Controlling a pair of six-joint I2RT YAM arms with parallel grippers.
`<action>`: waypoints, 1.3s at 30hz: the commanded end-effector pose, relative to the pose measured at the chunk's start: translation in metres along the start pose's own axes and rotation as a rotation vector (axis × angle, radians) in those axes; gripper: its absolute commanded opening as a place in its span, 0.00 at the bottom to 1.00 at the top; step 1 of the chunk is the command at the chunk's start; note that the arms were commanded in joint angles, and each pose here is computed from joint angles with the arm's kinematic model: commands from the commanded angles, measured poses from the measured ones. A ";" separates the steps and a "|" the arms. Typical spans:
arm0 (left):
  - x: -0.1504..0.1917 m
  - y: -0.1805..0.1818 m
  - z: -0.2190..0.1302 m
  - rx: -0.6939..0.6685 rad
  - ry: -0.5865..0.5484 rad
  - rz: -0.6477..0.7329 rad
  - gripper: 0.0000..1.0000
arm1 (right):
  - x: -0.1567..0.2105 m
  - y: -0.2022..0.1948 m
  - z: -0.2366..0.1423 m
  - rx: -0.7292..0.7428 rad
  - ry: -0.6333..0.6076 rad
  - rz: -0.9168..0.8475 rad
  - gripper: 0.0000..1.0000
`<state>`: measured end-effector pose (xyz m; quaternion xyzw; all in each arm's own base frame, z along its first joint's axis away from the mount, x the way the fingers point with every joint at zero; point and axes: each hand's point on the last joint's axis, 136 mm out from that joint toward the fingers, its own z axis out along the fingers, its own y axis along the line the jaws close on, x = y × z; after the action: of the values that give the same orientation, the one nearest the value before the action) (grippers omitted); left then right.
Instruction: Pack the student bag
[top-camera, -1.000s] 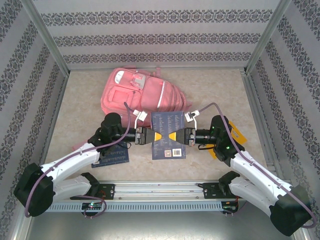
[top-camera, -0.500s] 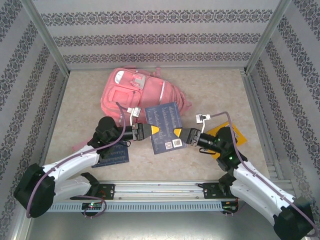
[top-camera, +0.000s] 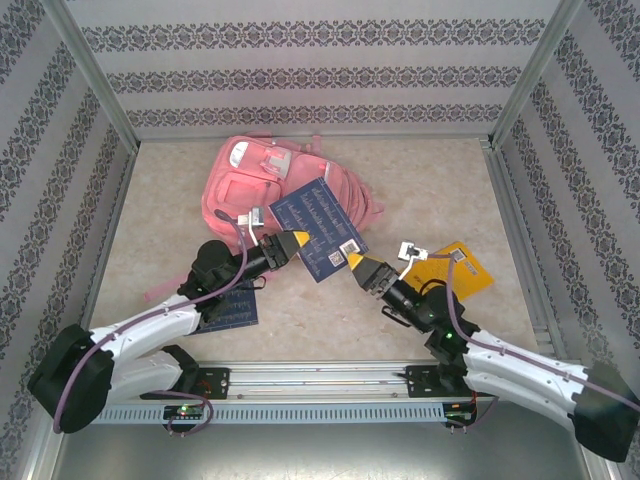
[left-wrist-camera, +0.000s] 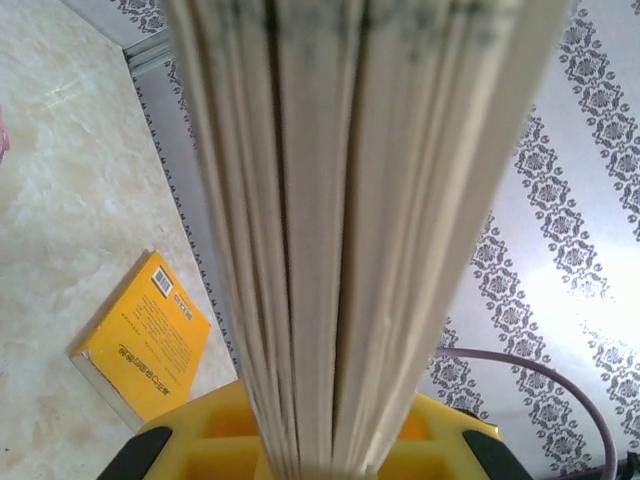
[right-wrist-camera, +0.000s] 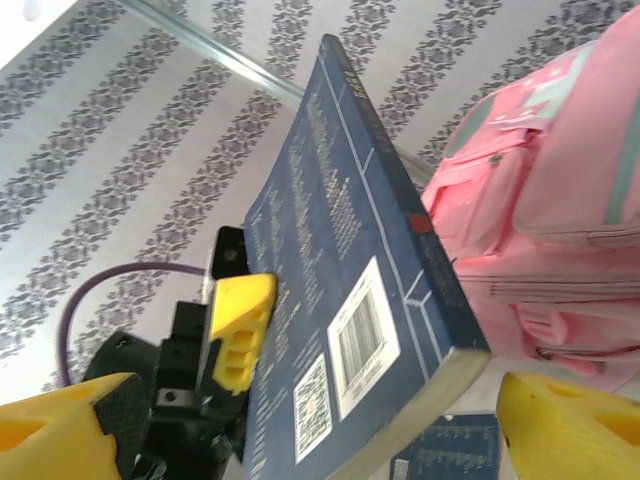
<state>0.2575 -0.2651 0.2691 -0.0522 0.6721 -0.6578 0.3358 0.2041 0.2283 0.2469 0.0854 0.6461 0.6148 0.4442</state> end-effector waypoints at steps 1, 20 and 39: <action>-0.009 -0.031 0.000 0.128 -0.064 0.015 0.00 | -0.020 0.029 0.011 -0.085 -0.088 0.011 0.93; 0.016 0.020 0.019 -0.147 0.118 0.114 0.55 | -0.031 -0.044 0.002 0.277 -0.145 0.042 0.00; -0.083 0.130 0.073 -0.874 0.260 0.543 0.60 | -0.059 -0.127 -0.080 0.602 -0.199 -0.007 0.00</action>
<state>0.3918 -0.2868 0.2005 0.0599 0.8921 -0.2678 0.3589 0.2400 0.0916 0.1424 0.2942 0.7565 0.3525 0.4657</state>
